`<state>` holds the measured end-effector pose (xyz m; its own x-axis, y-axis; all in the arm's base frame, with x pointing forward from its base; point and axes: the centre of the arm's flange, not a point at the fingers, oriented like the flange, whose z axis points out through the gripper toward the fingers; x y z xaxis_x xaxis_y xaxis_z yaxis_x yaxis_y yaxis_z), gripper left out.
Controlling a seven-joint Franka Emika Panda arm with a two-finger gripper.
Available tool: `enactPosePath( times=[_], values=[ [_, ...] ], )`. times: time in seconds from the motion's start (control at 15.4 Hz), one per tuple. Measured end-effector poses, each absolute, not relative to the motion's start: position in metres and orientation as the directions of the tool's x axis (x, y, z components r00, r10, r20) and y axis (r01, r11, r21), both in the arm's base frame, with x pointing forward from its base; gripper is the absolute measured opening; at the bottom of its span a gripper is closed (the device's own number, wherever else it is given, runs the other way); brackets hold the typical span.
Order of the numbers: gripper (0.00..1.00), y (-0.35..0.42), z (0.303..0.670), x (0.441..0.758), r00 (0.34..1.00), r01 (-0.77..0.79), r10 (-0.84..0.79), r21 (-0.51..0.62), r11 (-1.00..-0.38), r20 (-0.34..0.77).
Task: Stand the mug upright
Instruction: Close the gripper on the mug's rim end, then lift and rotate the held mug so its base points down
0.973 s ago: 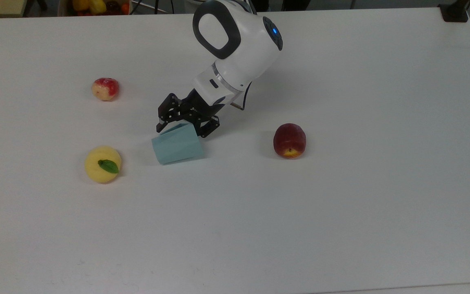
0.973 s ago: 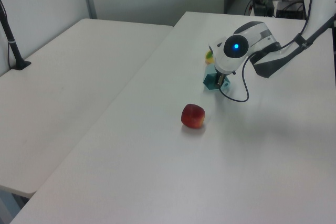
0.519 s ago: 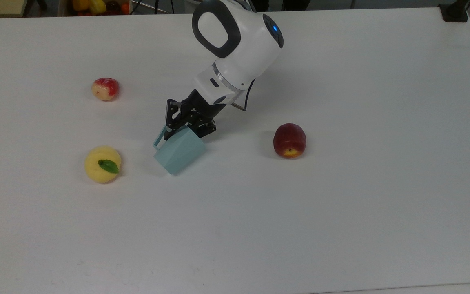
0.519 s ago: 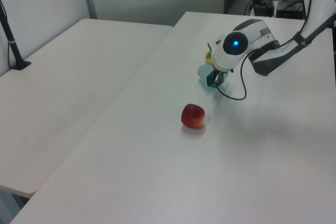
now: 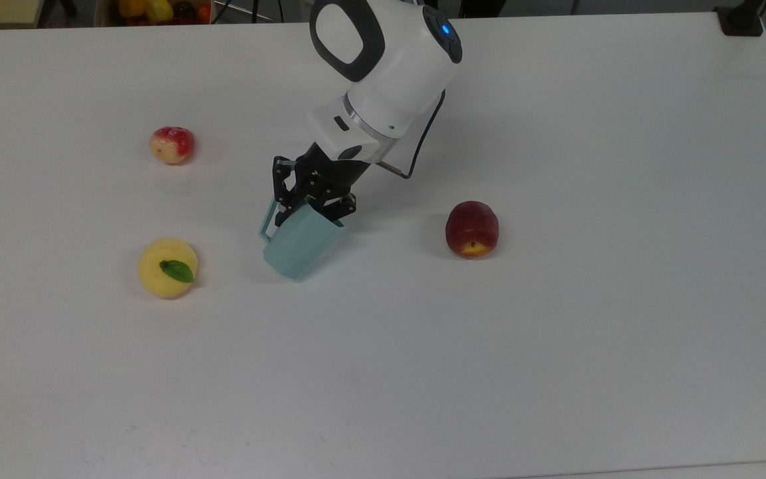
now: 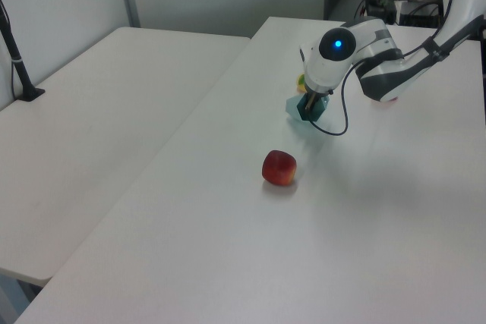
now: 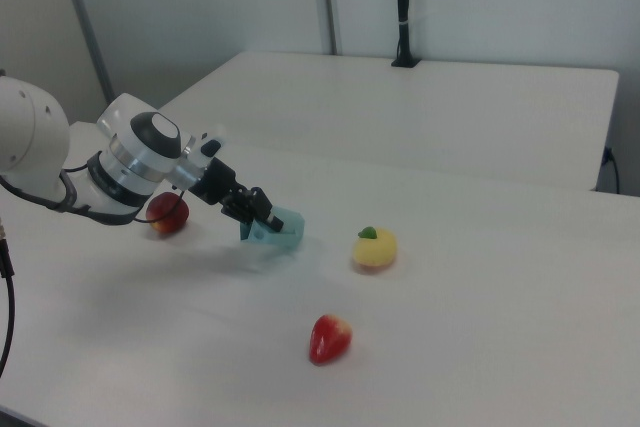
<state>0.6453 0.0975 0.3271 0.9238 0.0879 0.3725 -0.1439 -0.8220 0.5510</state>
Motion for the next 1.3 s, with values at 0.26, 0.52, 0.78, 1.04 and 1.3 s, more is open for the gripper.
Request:
enactPosePath(
  times=[0.26, 0.52, 0.78, 1.04, 1.3],
  values=[
    [0.13, 0.102, 0.349, 0.655, 0.923, -0.238, -0.078, 0.399, -0.885, 0.376],
    [0.13, 0.095, 0.384, 0.667, 0.914, -0.304, -0.217, 0.224, -0.926, 0.344],
    [0.13, 0.077, 0.412, 0.675, 0.905, -0.363, -0.321, 0.113, -0.925, 0.28],
    [0.13, 0.064, 0.429, 0.673, 0.906, -0.409, -0.399, 0.05, -0.911, 0.139],
    [0.13, 0.032, 0.427, 0.663, 0.906, -0.421, -0.419, -0.026, -0.907, -0.055]
  ],
)
